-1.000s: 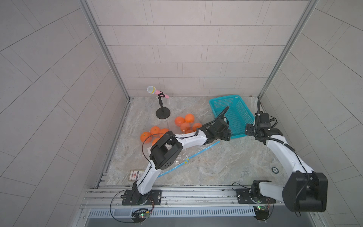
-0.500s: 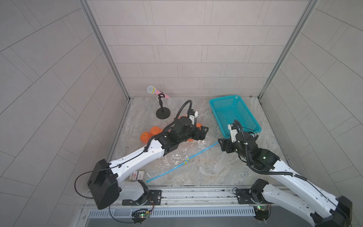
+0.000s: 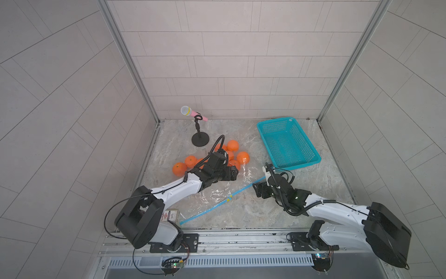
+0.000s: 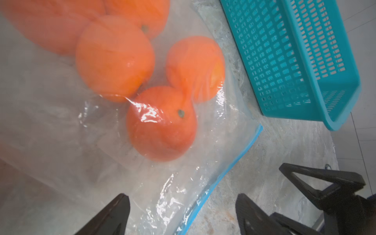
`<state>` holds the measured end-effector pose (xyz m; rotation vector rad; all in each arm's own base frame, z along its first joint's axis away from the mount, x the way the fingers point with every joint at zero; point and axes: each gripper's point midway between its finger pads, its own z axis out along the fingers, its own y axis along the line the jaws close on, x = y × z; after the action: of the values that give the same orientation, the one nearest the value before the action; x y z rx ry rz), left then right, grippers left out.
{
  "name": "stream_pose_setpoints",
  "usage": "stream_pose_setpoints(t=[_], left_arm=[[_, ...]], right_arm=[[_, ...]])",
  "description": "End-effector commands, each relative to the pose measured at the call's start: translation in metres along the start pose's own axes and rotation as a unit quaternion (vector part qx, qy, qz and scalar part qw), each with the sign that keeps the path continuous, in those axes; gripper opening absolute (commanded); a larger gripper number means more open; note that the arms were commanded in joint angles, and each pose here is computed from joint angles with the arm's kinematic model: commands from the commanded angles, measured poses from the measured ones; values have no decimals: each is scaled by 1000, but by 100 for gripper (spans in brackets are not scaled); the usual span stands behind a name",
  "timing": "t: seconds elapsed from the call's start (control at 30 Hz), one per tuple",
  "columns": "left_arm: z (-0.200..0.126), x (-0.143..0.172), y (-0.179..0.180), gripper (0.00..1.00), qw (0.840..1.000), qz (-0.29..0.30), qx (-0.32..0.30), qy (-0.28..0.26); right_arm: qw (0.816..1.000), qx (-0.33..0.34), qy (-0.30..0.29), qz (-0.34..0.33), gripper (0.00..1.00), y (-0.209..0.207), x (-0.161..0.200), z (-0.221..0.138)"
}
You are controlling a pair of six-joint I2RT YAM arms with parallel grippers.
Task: Open the zip-top bag and take out the orange
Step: Pick up the zipper food storage bag at the center of the board.
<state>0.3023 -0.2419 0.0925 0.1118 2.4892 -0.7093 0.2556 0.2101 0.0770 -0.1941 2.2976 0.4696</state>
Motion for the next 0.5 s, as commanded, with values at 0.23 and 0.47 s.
stream_pose_setpoints(t=[0.23,0.47], left_arm=[[30,8,18,88,1000,-16,2,10],[36,4,19,89,1000,-22,7,8]], right_arm=[[998,-6,25,66,86,10,19,23],[997,23,-16,70,87,-11,12,42]])
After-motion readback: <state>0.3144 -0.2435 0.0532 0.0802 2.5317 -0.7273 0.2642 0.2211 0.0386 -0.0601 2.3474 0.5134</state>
